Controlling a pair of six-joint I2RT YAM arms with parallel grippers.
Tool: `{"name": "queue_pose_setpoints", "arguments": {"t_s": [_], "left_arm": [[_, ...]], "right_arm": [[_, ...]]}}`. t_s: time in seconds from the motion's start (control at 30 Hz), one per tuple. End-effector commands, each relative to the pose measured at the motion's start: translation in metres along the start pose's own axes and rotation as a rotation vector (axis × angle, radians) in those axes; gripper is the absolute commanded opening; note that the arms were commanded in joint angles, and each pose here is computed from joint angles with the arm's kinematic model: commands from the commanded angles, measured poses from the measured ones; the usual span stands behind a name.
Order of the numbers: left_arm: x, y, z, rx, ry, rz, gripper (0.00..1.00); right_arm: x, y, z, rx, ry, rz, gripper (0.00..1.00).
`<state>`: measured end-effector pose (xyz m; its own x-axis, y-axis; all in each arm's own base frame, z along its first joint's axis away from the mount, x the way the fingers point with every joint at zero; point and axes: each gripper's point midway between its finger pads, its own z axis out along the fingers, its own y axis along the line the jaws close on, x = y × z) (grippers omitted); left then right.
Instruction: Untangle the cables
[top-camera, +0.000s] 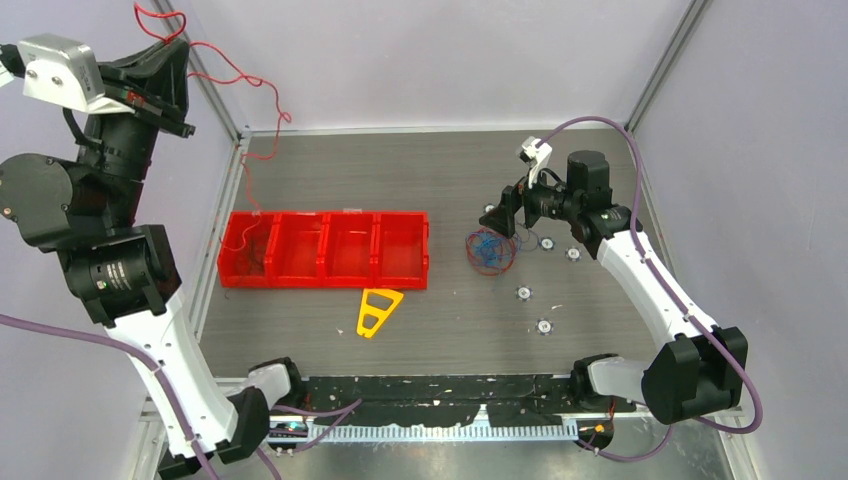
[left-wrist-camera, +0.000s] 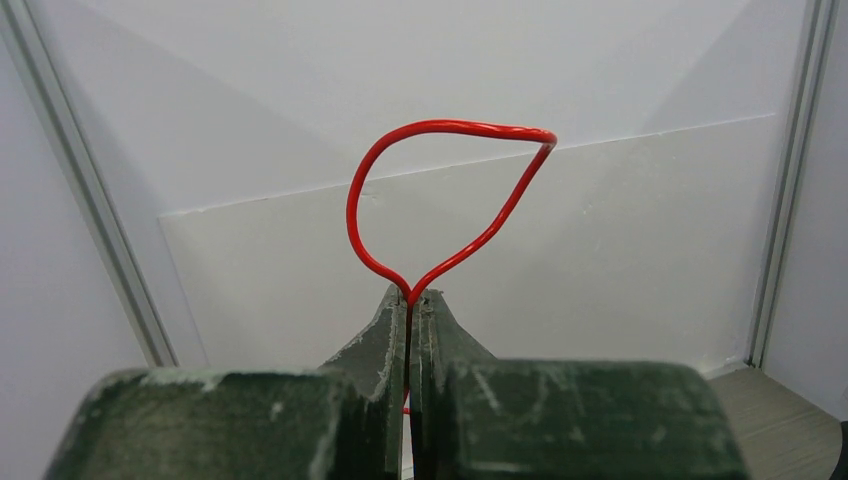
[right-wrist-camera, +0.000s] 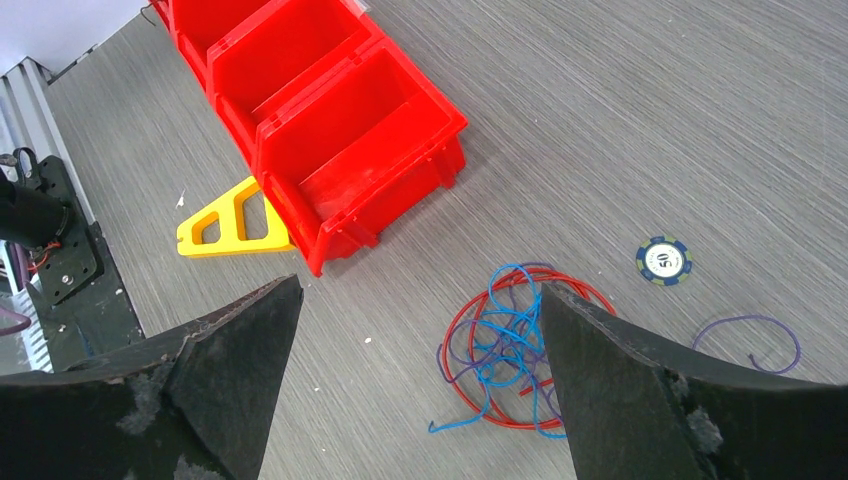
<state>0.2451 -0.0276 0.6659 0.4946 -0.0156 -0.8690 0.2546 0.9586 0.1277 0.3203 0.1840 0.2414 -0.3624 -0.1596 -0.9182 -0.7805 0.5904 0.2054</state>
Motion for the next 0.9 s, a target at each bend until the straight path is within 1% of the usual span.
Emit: {"name": "queue_pose_setpoints", "arguments": {"t_s": [0.0, 0.17, 0.43, 0.57, 0.67, 0.87], "left_arm": [[0.009, 0.013, 0.009, -0.026, -0.002, 0.024, 0.00], [0.044, 0.027, 0.011, -0.064, 0.056, 0.016, 0.00], [0.117, 0.034, 0.011, -0.056, 0.186, -0.094, 0.00], [0.169, 0.025, -0.002, -0.017, 0.285, -0.164, 0.00], [0.200, 0.018, -0.019, -0.004, 0.347, -0.176, 0.00], [0.233, 0.005, -0.049, 0.011, 0.433, -0.187, 0.00]], "right_arm": [[-0.020, 0.001, -0.005, 0.011, -0.050, -0.035, 0.95], [-0.018, 0.001, -0.006, 0.013, -0.048, -0.034, 0.95], [-0.017, -0.001, -0.004, 0.016, -0.043, -0.032, 0.95], [-0.016, -0.003, -0.003, 0.023, -0.041, -0.031, 0.95], [-0.016, -0.004, -0.003, 0.030, -0.043, -0.032, 0.95], [-0.015, -0.005, -0.003, 0.039, -0.042, -0.028, 0.95]]}}
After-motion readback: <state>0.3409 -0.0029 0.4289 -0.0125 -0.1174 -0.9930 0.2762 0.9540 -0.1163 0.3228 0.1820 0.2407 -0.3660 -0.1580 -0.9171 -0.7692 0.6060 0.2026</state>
